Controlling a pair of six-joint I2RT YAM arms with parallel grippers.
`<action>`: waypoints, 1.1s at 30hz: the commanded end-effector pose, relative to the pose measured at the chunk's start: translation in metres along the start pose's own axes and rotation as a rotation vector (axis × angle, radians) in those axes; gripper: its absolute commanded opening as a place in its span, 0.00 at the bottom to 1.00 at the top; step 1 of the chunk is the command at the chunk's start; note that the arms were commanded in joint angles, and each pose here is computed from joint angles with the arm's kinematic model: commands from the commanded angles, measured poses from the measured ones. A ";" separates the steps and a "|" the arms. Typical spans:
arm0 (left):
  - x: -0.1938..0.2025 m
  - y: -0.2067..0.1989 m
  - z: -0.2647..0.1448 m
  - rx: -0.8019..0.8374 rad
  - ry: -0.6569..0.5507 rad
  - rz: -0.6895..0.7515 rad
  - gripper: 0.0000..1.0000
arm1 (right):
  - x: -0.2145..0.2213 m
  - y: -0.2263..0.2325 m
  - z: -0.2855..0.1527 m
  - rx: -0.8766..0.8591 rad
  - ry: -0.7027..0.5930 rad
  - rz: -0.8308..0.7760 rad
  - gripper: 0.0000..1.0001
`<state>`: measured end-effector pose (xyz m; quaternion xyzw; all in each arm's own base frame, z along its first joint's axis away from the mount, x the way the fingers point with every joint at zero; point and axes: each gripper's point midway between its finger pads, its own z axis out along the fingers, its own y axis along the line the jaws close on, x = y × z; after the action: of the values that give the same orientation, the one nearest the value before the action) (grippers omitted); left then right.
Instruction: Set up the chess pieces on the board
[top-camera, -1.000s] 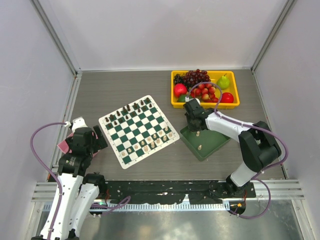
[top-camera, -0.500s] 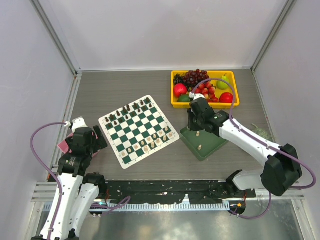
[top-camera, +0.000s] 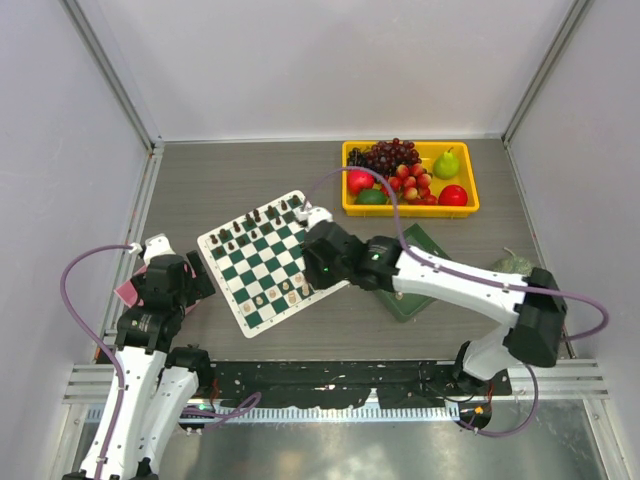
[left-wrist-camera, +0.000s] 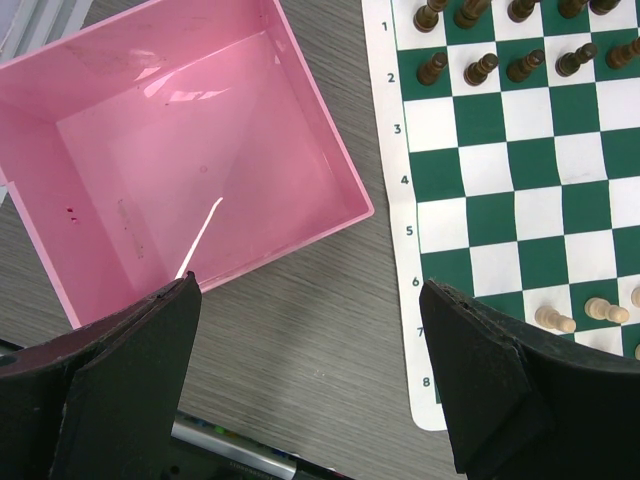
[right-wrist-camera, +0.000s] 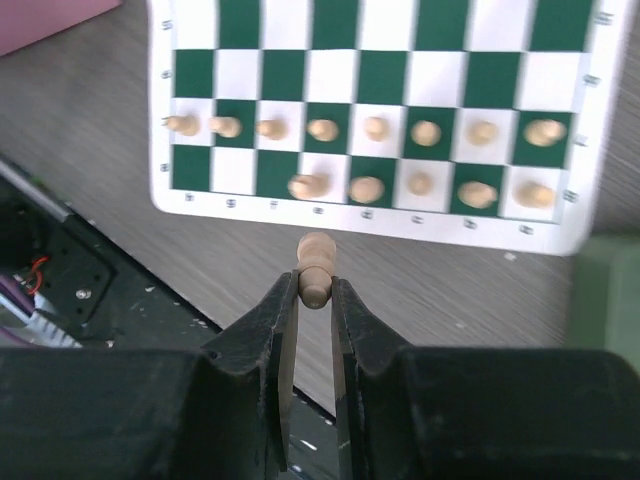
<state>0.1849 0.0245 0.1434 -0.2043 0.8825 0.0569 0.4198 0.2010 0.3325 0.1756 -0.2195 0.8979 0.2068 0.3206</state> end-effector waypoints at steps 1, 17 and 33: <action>-0.014 -0.003 -0.002 0.016 -0.051 -0.016 0.99 | -0.010 0.055 0.013 -0.066 -0.018 -0.053 0.16; -0.015 -0.004 -0.002 0.020 -0.056 -0.019 0.99 | 0.030 0.092 0.090 -0.020 0.134 -0.181 0.17; -0.015 -0.005 -0.003 0.025 -0.057 -0.016 0.99 | 0.042 0.073 0.124 0.034 0.196 -0.199 0.17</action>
<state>0.1847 0.0245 0.1441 -0.2044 0.8816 0.0560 0.4217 0.1810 0.4381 0.0689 -0.3270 0.9044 0.1272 0.2427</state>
